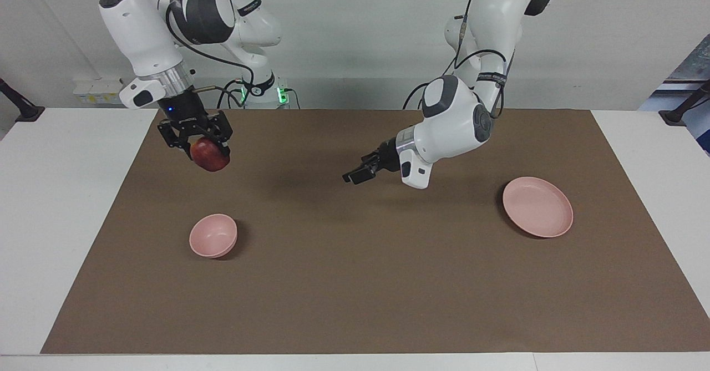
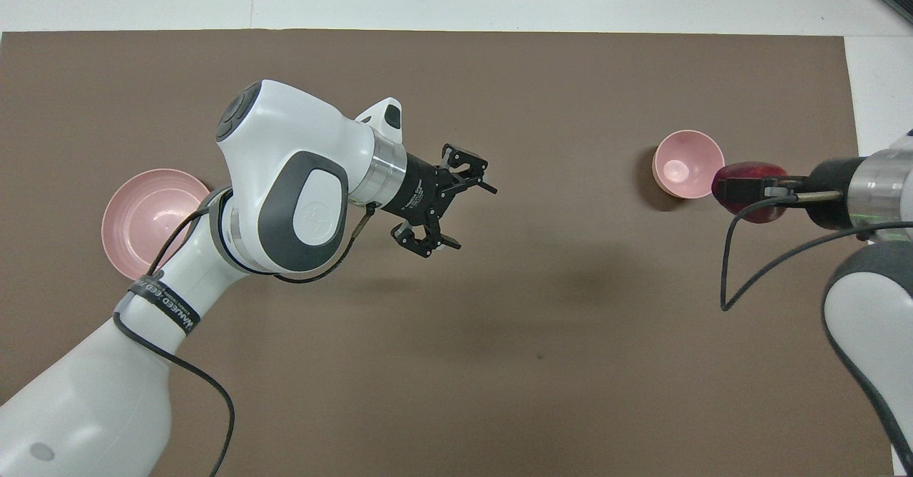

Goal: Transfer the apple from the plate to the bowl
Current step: 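Move the apple over the pink bowl with the right gripper while the left gripper withdraws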

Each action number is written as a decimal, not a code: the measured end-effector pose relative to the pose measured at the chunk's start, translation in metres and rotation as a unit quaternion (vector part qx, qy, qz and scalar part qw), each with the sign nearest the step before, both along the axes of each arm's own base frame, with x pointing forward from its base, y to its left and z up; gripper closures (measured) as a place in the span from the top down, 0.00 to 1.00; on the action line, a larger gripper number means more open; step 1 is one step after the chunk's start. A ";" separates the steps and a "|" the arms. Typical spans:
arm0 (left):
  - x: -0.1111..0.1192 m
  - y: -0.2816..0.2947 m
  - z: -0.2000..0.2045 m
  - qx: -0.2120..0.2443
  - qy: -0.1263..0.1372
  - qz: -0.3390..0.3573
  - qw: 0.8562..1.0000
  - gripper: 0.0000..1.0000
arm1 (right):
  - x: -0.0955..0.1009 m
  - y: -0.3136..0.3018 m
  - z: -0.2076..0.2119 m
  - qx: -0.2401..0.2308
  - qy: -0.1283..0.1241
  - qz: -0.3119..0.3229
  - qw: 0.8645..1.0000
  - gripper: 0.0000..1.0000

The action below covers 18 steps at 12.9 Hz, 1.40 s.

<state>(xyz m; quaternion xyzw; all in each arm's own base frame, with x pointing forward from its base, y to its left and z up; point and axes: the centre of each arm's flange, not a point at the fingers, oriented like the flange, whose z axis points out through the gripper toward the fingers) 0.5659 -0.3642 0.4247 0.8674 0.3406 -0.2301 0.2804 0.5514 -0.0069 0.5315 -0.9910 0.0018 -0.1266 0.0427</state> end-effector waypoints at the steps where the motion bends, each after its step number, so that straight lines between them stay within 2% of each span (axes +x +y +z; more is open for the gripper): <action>1: 0.002 0.004 -0.001 0.011 -0.022 -0.020 0.999 1.00 | 0.009 -0.003 -0.003 -0.029 0.001 0.006 1.000 0.85; 5: 0.015 0.029 -0.006 0.060 -0.090 -0.077 0.991 1.00 | 0.045 -0.012 -0.009 -0.109 0.000 0.029 0.994 0.85; 7: 0.021 0.042 -0.010 0.105 -0.133 -0.122 0.978 1.00 | 0.068 -0.016 -0.021 -0.134 -0.003 0.040 0.990 0.85; 9: 0.023 0.047 -0.012 0.138 -0.171 -0.172 0.960 1.00 | 0.089 -0.010 -0.034 -0.131 -0.003 0.039 0.991 0.85; 11: 0.028 0.057 -0.013 0.158 -0.205 -0.220 0.941 1.00 | 0.100 -0.005 -0.035 -0.129 -0.004 0.032 0.991 0.85; 14: 0.040 0.082 -0.014 0.189 -0.250 -0.296 0.902 1.00 | 0.099 -0.001 -0.032 -0.124 0.013 0.011 0.992 0.85; 16: 0.049 0.102 -0.015 0.216 -0.273 -0.343 0.872 1.00 | 0.099 0.002 -0.031 -0.123 0.018 0.006 0.992 0.85; 18: 0.059 0.128 -0.013 0.231 -0.290 -0.393 0.842 1.00 | 0.096 0.010 -0.028 -0.122 0.035 -0.002 0.992 0.85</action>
